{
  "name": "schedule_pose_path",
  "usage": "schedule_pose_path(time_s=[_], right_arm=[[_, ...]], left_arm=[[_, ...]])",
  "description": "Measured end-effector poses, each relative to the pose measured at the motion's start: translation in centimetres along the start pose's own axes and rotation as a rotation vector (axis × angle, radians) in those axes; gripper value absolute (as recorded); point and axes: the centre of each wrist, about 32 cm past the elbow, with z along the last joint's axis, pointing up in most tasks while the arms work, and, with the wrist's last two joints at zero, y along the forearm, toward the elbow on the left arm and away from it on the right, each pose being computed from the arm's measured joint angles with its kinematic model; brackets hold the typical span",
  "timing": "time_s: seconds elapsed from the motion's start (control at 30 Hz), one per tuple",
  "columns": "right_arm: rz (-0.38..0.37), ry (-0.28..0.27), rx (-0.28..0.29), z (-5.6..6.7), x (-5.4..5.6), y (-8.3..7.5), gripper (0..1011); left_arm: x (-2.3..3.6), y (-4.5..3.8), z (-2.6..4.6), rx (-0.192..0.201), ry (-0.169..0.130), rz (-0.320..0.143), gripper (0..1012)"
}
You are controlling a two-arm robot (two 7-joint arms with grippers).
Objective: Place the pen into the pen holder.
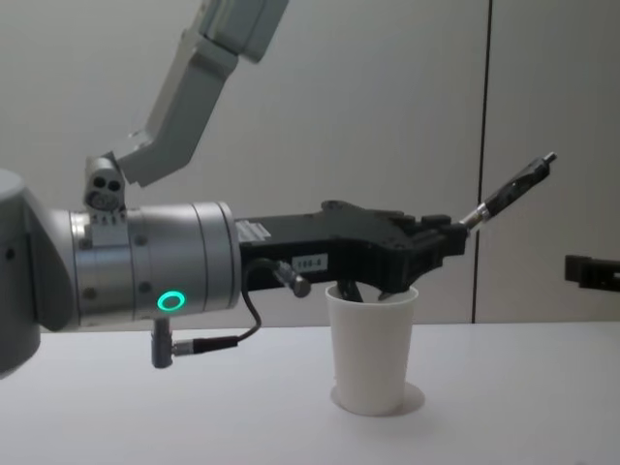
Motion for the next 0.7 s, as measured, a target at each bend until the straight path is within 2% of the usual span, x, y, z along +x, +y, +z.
schedule_pose_path(time_s=[0.37, 0.7], right_arm=[[0.007, -0.005, 0.01, -0.03, -0.01, -0.02, 1001], [0.061, 0.007, 0.057, -0.34, 0.13, -0.37, 1001]], left_arm=[[-0.08, -0.19, -0.07, 0.002, 0.001, -0.013, 130], [-0.1, -0.27, -0.08, 0.003, 0.001, -0.018, 130]])
